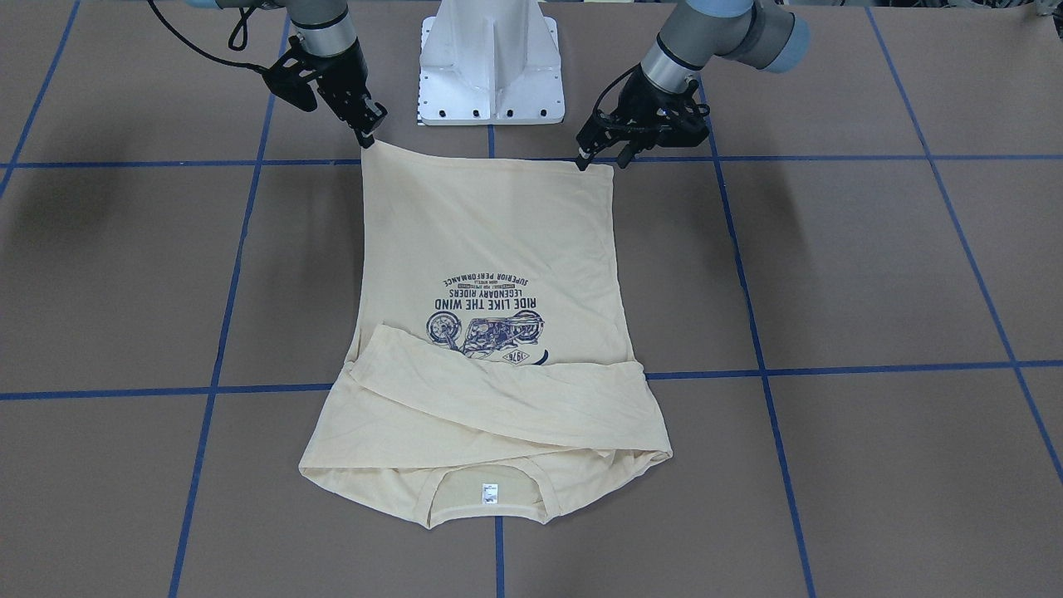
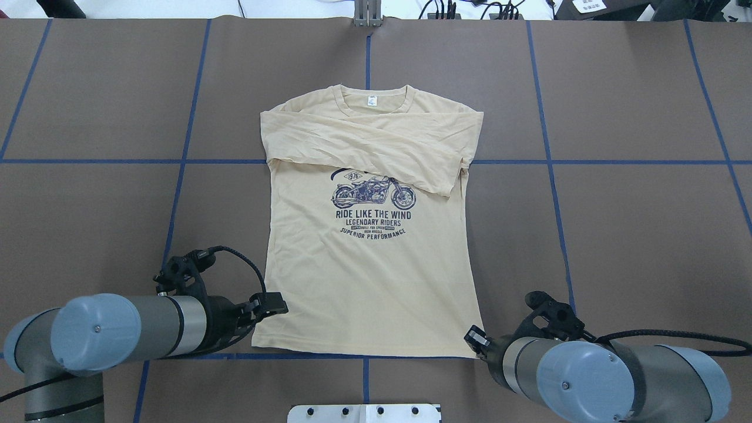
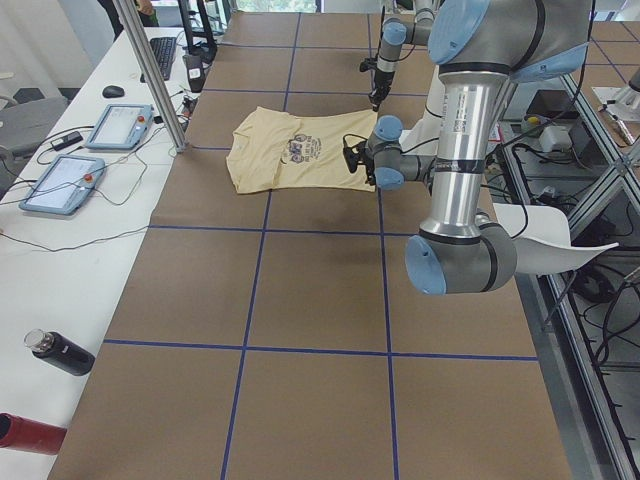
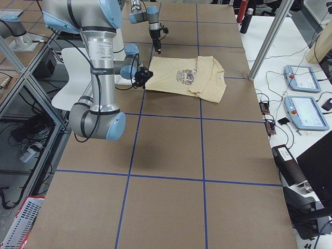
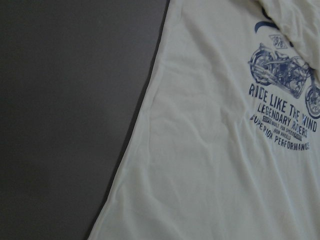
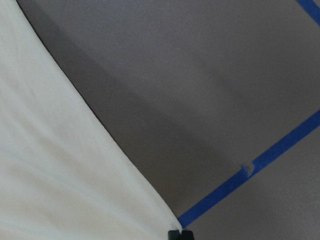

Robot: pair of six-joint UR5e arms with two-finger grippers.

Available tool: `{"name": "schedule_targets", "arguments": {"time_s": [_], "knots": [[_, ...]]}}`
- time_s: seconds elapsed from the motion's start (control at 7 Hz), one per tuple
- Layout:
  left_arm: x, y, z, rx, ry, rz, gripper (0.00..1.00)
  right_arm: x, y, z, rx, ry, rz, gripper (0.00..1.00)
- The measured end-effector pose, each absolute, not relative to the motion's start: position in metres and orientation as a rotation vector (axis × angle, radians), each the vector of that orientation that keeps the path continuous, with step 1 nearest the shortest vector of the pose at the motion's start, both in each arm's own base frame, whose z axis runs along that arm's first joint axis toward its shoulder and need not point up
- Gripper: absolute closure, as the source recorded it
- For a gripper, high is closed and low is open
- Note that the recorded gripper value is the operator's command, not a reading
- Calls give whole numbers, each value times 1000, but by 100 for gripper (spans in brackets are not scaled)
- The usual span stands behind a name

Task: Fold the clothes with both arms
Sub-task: 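Grasp the hem corners nearest the robot with both grippers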

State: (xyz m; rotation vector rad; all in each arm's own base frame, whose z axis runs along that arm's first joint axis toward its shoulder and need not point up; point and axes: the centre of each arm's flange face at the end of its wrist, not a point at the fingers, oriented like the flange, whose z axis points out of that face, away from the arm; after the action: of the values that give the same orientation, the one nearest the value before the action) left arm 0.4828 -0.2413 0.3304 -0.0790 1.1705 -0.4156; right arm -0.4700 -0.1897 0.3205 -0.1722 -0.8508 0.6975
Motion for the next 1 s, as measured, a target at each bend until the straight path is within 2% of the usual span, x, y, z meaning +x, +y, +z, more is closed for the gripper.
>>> {"name": "schedule_targets", "arguments": {"time_s": [0.29,0.86,1.0], "knots": [[498,-220,343,-81,1084,-412,40,-470,-189,320,-178,-851,692,100],[502,-217,349,-74,1025,-414,41,-470,-188,320,-180,-848,690,100],[501,-219,349,-70,1025,-416,45,-471,-187,321,-180,-847,690,100]]}}
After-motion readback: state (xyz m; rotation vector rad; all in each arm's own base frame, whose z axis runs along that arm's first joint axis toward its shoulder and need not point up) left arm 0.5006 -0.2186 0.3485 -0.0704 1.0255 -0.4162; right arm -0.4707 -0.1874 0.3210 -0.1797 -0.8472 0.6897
